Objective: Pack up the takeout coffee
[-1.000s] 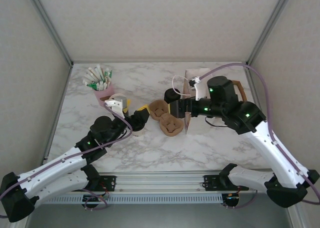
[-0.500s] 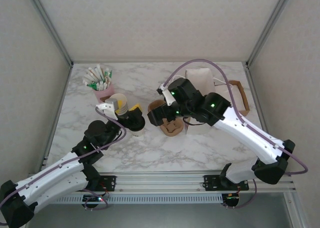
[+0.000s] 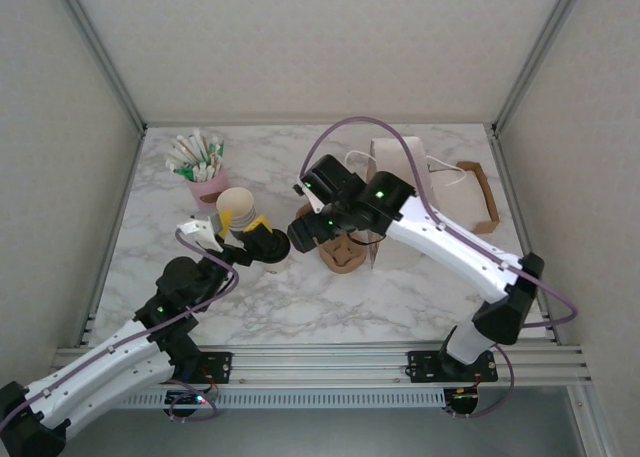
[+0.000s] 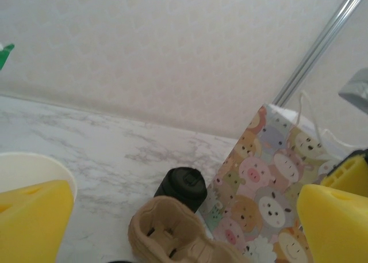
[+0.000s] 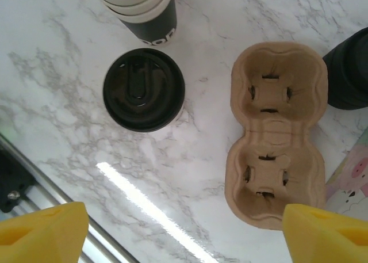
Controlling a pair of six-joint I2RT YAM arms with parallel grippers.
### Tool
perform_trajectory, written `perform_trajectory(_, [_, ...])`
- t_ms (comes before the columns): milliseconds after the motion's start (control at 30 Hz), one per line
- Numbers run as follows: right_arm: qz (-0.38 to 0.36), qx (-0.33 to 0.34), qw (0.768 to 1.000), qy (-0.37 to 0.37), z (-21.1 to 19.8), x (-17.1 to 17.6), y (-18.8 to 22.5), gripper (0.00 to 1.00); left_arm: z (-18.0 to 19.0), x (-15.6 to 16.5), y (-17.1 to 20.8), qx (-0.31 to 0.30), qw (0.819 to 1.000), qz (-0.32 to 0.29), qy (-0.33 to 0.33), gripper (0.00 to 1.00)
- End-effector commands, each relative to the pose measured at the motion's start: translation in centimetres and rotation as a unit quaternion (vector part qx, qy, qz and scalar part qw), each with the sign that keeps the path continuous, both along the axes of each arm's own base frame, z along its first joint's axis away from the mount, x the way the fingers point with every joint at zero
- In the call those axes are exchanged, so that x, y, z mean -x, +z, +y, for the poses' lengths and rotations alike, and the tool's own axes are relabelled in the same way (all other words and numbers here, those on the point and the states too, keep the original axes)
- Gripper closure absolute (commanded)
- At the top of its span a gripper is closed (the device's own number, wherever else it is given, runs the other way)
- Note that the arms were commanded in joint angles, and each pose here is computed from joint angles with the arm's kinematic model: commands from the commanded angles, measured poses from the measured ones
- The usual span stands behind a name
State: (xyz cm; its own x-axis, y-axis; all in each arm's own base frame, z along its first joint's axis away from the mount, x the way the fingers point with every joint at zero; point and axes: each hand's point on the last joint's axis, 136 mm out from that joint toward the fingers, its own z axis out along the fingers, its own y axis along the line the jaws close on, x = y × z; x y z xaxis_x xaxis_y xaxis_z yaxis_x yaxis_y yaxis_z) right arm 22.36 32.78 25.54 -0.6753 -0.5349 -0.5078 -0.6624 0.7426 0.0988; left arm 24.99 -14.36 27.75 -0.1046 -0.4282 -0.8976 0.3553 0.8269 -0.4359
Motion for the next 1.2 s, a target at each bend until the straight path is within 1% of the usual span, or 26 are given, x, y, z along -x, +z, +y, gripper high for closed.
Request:
perform_trajectory(0, [0.017, 0.062, 0.998, -0.028, -0.8, -0.8, -2.6, 0.19, 0.7, 0.2, -0.4, 0.003, 1.0, -0.009, 0.008, 0.0])
perform_trajectory(167, [0.025, 0.092, 0.994, -0.059, -1.4, -2.6, -5.0, 0.29, 0.8, 0.5, -0.9, 0.008, 1.0, -0.013, 0.002, 0.0])
perform_trajectory(367, [0.047, 0.126, 0.987, -0.088, -2.5, -4.3, -7.6, 0.4, 0.5, 0.5, -2.6, 0.008, 1.0, 0.001, -0.008, 0.0])
perform_trajectory(633, [0.072, 0.154, 0.98, -0.106, -3.7, -6.2, -10.8, 0.47, -0.3, 0.2, -3.3, -0.001, 1.0, 0.014, -0.02, 0.0])
perform_trajectory(800, [0.083, 0.169, 0.978, -0.09, -3.8, -6.9, -12.6, 0.48, -0.8, 0.1, -3.7, -0.004, 0.999, 0.019, -0.031, 0.0])
perform_trajectory(933, [0.097, 0.18, 0.976, -0.075, -3.7, -7.1, -14.0, 0.47, -1.0, 0.0, -3.9, -0.007, 0.999, 0.023, -0.034, 0.0])
perform_trajectory(1167, [0.108, 0.19, 0.974, -0.061, -3.4, -7.6, -15.5, 0.47, -1.2, -0.1, -4.1, -0.009, 0.999, 0.025, -0.035, 0.01])
